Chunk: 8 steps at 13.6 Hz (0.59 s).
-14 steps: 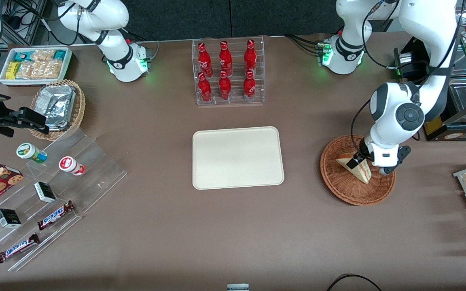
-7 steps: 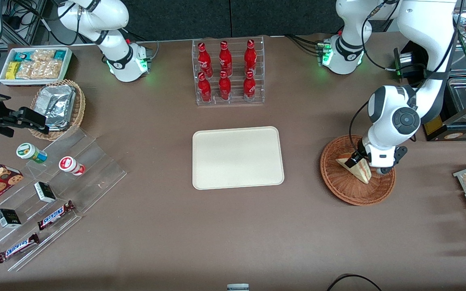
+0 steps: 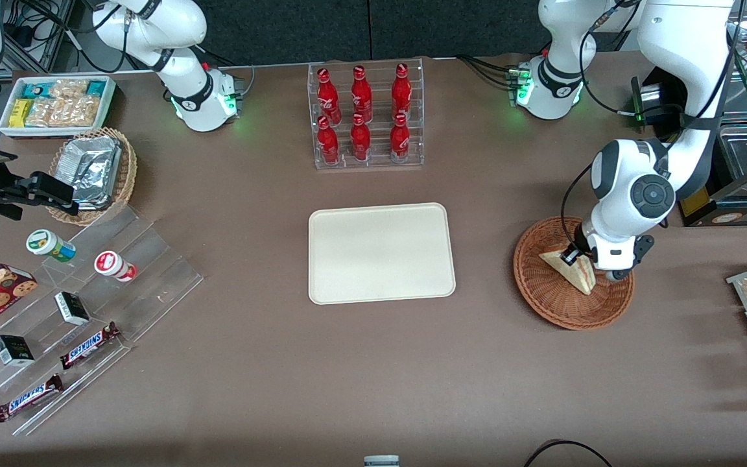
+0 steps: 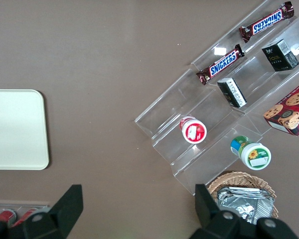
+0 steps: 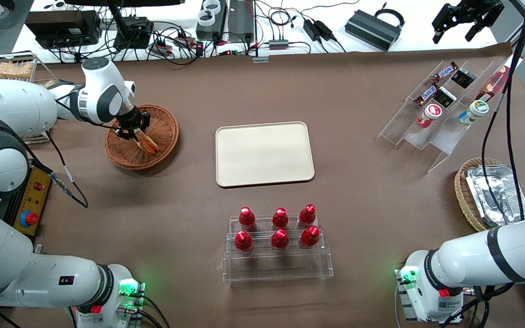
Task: Place sandwich from basket to tray
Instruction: 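Lower the open left gripper around the wrapped sandwich wedge, then close the left gripper on the sandwich and lift it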
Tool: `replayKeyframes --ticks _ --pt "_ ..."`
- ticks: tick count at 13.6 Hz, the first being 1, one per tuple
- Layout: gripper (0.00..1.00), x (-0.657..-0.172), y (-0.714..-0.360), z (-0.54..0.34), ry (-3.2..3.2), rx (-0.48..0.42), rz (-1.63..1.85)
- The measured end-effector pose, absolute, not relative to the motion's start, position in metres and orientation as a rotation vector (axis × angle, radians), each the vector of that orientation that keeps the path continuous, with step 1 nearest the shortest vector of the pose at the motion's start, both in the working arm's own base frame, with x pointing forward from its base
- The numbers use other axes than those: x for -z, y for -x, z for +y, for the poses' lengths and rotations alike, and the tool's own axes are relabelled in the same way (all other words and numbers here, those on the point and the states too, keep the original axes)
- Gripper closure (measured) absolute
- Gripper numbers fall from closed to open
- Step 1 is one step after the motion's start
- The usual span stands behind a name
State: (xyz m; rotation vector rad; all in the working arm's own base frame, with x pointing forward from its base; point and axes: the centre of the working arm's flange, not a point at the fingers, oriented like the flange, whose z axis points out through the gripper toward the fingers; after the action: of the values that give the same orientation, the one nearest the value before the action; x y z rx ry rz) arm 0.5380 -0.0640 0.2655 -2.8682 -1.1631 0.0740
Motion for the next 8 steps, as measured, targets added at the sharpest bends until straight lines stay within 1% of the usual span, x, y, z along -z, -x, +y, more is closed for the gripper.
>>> replayKeyframes --ticks 1,4,6,7,8 --pt "0.72 -0.271 -0.542 -0.064 2.865 -0.081 -1.162" --pt "0.76 -0.309 -0.558 -0.073 2.834 -0.161 -1.133" --pt "0.80 -0.341 -0.565 -0.092 2.837 -0.182 -1.085" --pt "0.85 -0.355 -0.566 -0.106 2.841 -0.191 -1.051" --pt "0.85 -0.368 -0.566 -0.123 2.849 -0.199 -1.008"
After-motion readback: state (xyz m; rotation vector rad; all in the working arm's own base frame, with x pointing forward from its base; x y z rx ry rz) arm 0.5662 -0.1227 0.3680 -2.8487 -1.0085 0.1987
